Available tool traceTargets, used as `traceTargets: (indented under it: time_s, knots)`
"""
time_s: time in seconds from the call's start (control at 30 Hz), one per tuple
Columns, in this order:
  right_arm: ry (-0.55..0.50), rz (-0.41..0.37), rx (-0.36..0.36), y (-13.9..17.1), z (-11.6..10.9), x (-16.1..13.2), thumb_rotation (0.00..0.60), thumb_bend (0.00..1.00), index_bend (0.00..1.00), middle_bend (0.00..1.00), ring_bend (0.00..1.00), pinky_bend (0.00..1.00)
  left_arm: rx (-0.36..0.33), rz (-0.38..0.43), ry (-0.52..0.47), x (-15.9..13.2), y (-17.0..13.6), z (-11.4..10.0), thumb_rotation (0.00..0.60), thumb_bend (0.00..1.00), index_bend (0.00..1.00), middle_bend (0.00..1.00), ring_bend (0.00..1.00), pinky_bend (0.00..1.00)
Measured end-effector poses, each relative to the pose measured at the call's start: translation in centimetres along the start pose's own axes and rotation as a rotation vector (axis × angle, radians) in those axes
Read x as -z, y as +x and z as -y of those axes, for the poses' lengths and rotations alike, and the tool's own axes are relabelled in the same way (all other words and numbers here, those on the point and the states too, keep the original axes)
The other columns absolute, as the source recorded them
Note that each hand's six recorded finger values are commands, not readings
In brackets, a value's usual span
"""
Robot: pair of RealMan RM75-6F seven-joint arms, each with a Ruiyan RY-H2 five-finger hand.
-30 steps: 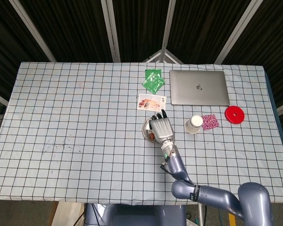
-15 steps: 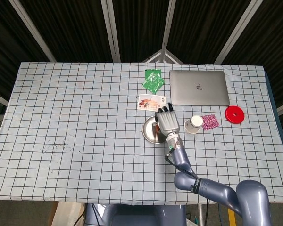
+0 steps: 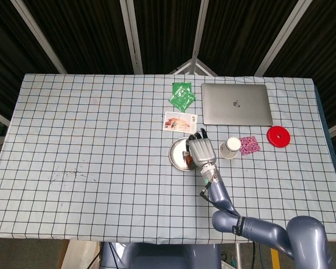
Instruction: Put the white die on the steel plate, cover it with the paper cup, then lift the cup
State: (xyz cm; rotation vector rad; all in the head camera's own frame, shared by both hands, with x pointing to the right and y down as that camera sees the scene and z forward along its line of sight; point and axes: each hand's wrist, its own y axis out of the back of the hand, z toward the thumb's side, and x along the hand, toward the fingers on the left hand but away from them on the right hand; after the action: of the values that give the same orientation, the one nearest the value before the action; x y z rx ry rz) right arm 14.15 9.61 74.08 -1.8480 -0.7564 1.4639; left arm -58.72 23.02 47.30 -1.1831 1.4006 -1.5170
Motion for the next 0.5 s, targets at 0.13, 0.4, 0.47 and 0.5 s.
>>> traceTargets:
  time_s: [0.13, 0.4, 0.47, 0.5]
  knots:
    - [-0.005, 0.001, -0.01, 0.0, 0.3, -0.2, 0.6, 0.25, 0.28, 0.22, 0.15, 0.0, 0.002, 0.002, 0.002, -0.1, 0.0, 0.1, 0.6, 0.27, 0.34, 0.01, 0.0, 0.0]
    - [-0.011, 0.021, -0.057, 0.0, 1.2, -0.1, 0.6, 0.17, 0.02, 0.19, 0.14, 0.0, 0.001, -0.003, 0.002, 0.1, 0.1, 0.0, 0.6, 0.27, 0.34, 0.01, 0.0, 0.0]
    - [-0.014, 0.021, -0.059, 0.1, 1.2, -0.2, 0.6, 0.16, 0.0, 0.18, 0.14, 0.0, 0.002, -0.003, 0.001, 0.1, 0.1, 0.0, 0.6, 0.27, 0.34, 0.01, 0.0, 0.0]
    - [-0.014, 0.021, -0.059, 0.1, 1.2, -0.2, 0.6, 0.16, 0.0, 0.17, 0.14, 0.0, 0.001, -0.003, 0.001, 0.1, 0.1, 0.0, 0.6, 0.27, 0.34, 0.01, 0.0, 0.0]
